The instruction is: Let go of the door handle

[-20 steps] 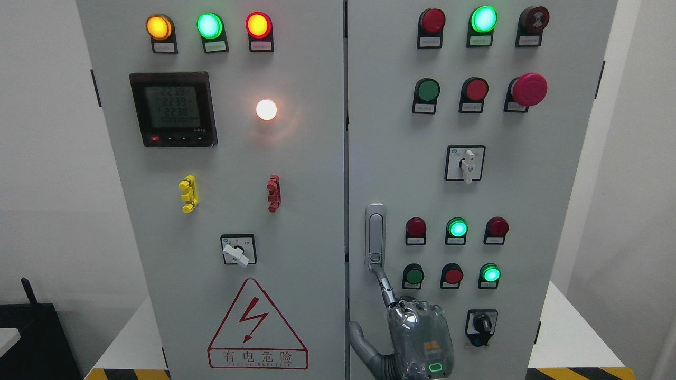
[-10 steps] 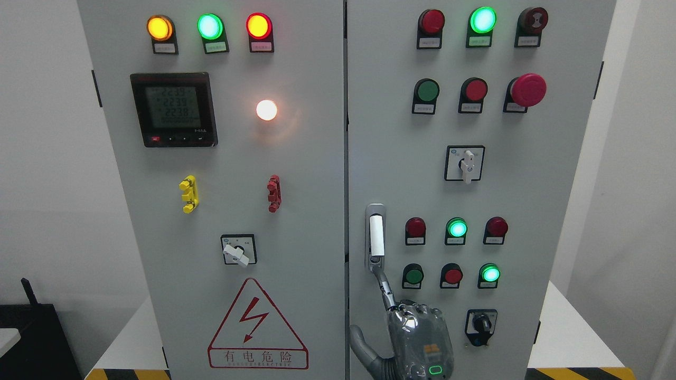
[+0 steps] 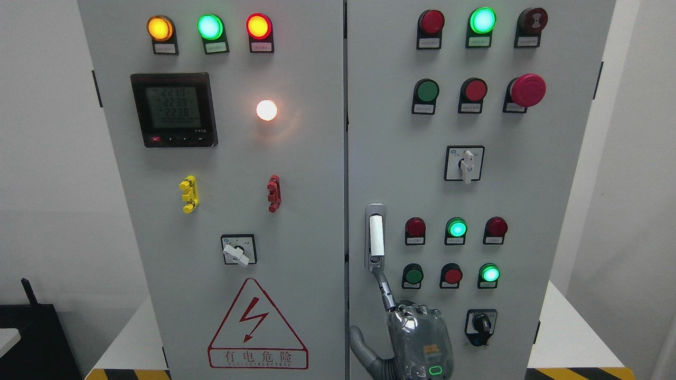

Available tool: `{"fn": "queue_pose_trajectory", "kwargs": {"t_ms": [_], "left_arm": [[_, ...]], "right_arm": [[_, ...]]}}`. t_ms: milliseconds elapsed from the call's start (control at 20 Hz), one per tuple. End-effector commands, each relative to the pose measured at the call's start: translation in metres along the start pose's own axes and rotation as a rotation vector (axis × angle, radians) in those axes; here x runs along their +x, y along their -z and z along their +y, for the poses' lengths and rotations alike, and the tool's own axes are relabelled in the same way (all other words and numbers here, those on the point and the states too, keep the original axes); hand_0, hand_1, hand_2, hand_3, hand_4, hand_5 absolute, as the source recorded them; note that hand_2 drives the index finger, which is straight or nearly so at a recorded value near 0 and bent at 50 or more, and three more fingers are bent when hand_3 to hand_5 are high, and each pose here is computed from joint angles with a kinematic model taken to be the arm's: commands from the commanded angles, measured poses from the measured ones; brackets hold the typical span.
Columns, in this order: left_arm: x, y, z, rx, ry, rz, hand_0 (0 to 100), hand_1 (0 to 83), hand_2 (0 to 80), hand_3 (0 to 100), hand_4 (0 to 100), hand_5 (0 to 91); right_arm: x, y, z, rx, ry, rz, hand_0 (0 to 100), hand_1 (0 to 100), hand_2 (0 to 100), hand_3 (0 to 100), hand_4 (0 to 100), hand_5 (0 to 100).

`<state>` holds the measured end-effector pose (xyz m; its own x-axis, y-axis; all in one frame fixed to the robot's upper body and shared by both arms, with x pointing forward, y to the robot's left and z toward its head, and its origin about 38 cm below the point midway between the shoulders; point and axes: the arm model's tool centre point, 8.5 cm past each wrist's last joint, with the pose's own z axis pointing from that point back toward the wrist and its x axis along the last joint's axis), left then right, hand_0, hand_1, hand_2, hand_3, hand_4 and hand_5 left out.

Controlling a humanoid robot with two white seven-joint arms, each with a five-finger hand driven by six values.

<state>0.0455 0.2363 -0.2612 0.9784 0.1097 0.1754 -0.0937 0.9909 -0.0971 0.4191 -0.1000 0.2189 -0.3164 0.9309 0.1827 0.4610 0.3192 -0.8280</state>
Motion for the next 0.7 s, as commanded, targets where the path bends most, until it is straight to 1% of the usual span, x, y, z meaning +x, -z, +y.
{"fn": "queue_pose_trajectory", "kwargs": {"t_ms": [0, 651], "left_arm": [[-0.0057, -0.0009, 0.0006, 0.003, -0.013, 0.016, 12, 38.9, 0.0, 0, 0, 0.0], [-0.0057, -0.0009, 0.0006, 0.003, -0.013, 0.016, 12, 38.9, 0.0, 0, 0, 0.0]], "right_arm": [[-0.0003, 0.0028, -0.0071, -0.031, 0.002, -0.002, 37, 26, 0, 96, 90, 99], [0.0005, -0.0001, -0.0165, -0.064, 0.013, -0.005, 38, 26, 0, 95, 89, 97]]}}
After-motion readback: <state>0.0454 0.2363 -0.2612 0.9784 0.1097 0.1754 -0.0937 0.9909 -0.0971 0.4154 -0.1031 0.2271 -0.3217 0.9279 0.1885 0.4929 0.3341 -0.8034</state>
